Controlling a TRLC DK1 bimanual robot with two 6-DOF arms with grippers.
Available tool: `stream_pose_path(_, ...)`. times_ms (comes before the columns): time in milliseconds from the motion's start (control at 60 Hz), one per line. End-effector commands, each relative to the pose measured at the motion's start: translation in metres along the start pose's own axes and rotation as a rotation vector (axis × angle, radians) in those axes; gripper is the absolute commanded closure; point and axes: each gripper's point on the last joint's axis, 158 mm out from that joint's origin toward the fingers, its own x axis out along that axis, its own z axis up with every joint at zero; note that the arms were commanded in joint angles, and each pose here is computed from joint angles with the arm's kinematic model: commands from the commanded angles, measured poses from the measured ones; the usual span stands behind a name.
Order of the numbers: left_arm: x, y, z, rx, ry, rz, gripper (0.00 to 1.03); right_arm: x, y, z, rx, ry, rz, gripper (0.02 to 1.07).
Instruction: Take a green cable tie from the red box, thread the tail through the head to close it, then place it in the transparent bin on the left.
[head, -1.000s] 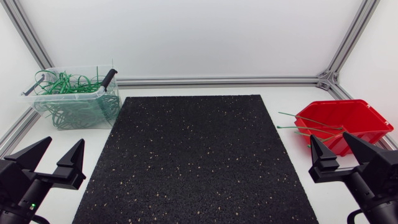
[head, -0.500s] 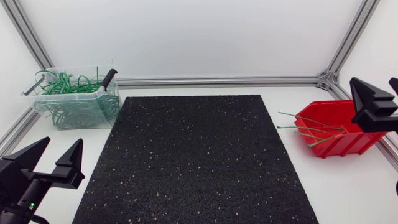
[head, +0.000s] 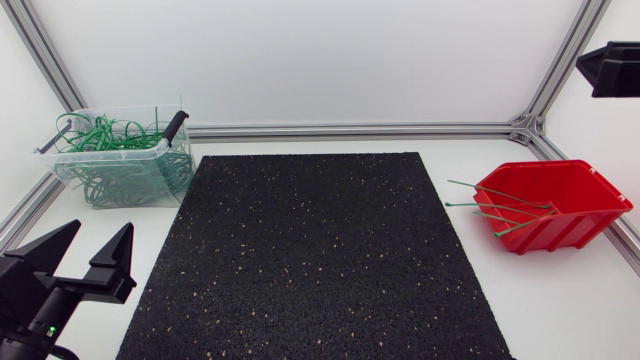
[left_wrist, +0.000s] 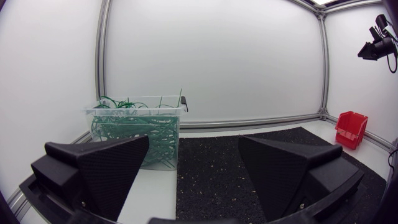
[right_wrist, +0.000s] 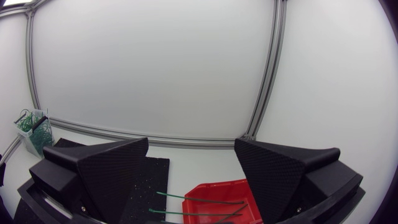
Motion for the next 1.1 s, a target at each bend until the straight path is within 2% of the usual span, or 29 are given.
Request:
stream_pose_path(0,0.002,0.001,-0.022,-0.018,0.047,0.004,0.03,0.014,-0.006,0.003,-0.057,0.064,0.017,0.06)
stream_pose_path(83,0.002,0.001,-0.022,-0.018,0.048,0.004,0.03,0.026,-0.011,-0.001,-0.125,0.133,0.046,0.06)
stream_pose_path(167,0.002,0.001,-0.022,-0.018,0.047,0.003,0.03,0.034,-0.016,-0.012,-0.333,0.231,0.091,0.06)
stream_pose_path(200,0.002,0.001,-0.022,-0.018,0.047,0.003,0.03,0.037,-0.014,-0.014,-0.366,0.244,0.111,0.06)
stream_pose_path(350,0.002,0.001,-0.022,-0.019,0.048,0.003,0.03,0.051,-0.014,-0.030,-0.466,0.329,0.173,0.06)
stream_pose_path(500,0.002,0.002,-0.023,-0.020,0.051,0.006,0.03,0.056,-0.007,-0.060,-0.535,0.480,0.284,0.06)
stream_pose_path(817,0.002,0.000,-0.024,-0.020,0.056,0.001,0.03,0.044,0.000,-0.128,-0.798,0.724,0.510,0.06)
stream_pose_path(1083,0.002,0.000,-0.025,-0.020,0.059,0.000,0.03,0.035,0.001,-0.176,-1.002,0.811,0.702,0.06)
